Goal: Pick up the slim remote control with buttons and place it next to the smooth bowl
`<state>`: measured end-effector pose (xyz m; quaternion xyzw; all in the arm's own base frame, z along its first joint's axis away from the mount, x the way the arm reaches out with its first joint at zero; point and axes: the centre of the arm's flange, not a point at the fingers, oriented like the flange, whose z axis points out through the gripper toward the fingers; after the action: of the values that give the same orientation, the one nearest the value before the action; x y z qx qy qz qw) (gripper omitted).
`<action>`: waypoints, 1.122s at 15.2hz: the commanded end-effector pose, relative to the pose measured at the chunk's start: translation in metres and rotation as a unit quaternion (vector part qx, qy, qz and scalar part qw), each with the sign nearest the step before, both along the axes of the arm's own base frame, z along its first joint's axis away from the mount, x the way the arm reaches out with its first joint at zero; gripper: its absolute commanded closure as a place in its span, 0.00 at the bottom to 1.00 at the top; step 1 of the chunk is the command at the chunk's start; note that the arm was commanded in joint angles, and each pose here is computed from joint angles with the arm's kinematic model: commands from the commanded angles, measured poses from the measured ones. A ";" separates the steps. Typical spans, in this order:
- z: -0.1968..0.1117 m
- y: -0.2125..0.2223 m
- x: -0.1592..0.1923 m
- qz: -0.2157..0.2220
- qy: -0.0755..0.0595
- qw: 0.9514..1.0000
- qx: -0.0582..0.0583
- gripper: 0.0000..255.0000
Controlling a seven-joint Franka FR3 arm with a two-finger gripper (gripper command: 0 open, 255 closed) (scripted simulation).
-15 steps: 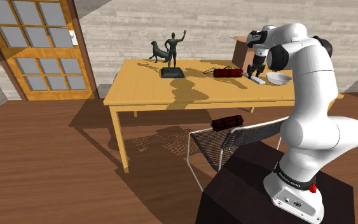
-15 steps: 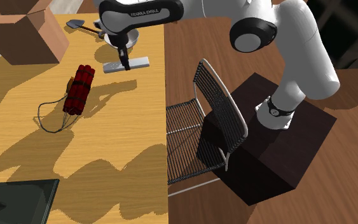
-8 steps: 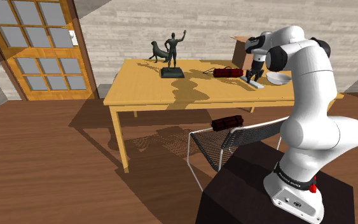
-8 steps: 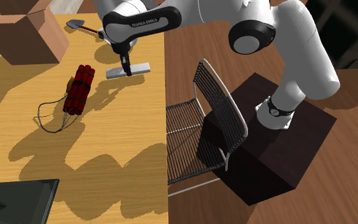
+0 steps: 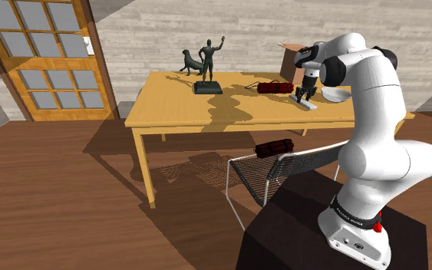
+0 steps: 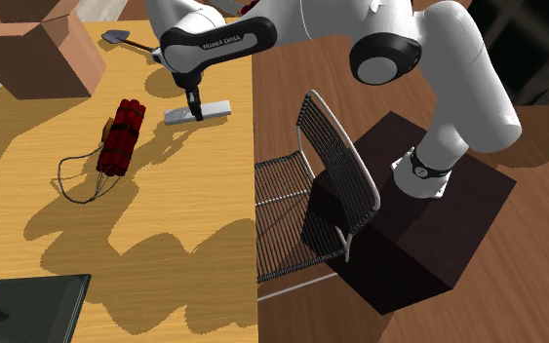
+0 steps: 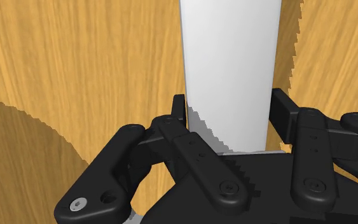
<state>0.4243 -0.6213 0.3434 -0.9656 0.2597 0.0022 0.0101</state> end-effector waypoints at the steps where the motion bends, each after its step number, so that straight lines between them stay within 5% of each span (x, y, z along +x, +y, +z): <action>1: 0.000 0.000 0.000 0.000 0.000 1.000 0.000 1.00; 2: 0.000 0.000 0.000 0.000 0.000 1.000 0.000 1.00; 3: 0.000 0.000 0.000 0.000 0.000 1.000 0.000 0.00; 8: 0.000 0.000 0.000 0.000 0.000 1.000 0.000 0.00; 12: 0.050 -0.001 0.000 0.000 0.000 1.000 0.000 0.00; 17: 0.050 -0.001 0.000 0.000 0.000 1.000 0.000 0.00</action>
<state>0.4242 -0.6223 0.3934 -0.9656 0.2597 0.0019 0.0099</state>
